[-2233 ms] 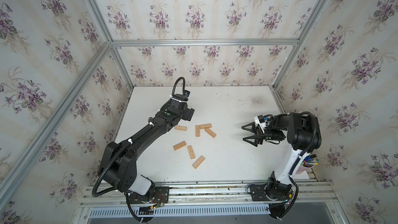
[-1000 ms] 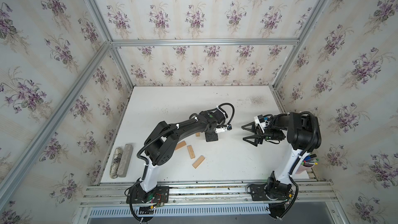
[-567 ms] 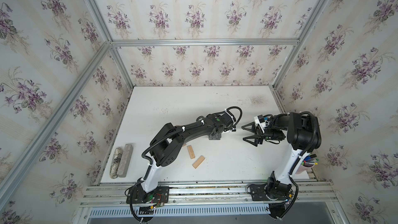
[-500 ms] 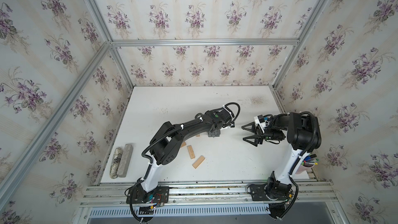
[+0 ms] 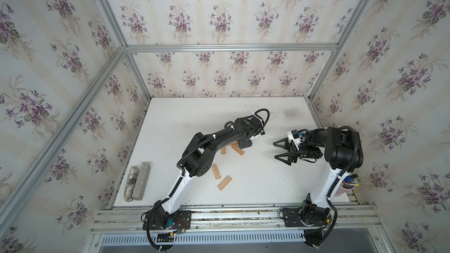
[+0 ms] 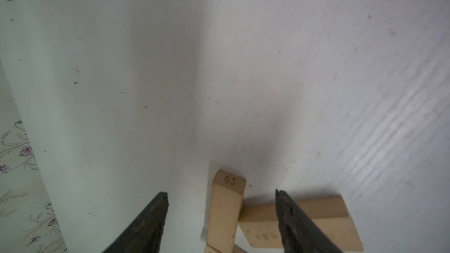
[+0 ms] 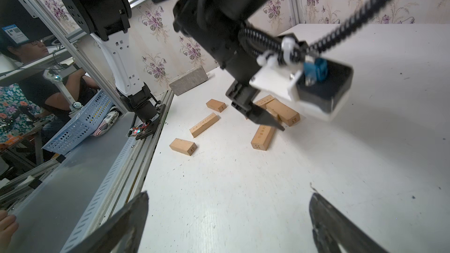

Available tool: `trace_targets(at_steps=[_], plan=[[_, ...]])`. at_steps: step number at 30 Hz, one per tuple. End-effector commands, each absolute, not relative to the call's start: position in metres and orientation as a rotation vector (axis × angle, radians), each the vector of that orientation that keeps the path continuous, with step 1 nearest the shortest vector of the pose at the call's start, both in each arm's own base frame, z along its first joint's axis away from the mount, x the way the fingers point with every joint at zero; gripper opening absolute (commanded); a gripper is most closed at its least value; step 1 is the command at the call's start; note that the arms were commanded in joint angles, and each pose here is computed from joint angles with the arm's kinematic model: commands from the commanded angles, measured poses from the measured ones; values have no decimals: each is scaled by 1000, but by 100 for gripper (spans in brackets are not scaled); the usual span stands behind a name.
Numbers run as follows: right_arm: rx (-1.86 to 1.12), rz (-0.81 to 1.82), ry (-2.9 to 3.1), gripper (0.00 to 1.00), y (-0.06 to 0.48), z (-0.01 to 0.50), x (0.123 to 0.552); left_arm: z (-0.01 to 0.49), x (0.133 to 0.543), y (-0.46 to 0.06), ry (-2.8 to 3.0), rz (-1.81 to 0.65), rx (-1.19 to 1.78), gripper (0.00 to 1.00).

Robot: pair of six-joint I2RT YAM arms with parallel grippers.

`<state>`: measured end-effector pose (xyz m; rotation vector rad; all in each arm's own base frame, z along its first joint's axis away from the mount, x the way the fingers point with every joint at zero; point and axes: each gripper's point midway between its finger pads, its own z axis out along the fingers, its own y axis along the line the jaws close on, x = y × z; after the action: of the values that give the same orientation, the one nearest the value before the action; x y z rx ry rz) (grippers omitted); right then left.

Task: Assemble the number 8 with building blocks
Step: Assemble the building block at the center of the board.

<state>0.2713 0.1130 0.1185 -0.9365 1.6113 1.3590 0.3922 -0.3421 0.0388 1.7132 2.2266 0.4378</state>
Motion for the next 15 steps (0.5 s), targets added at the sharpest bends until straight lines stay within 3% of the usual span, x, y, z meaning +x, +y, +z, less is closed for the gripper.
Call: trace_targets(at_steps=[1, 15], plan=[[-1142, 1084, 1336, 100, 113, 125, 274, 42, 397, -333, 2253, 496, 1661, 72], [-1141, 1084, 1336, 100, 113, 125, 275, 29, 393, -319, 2220, 601, 1750, 74]])
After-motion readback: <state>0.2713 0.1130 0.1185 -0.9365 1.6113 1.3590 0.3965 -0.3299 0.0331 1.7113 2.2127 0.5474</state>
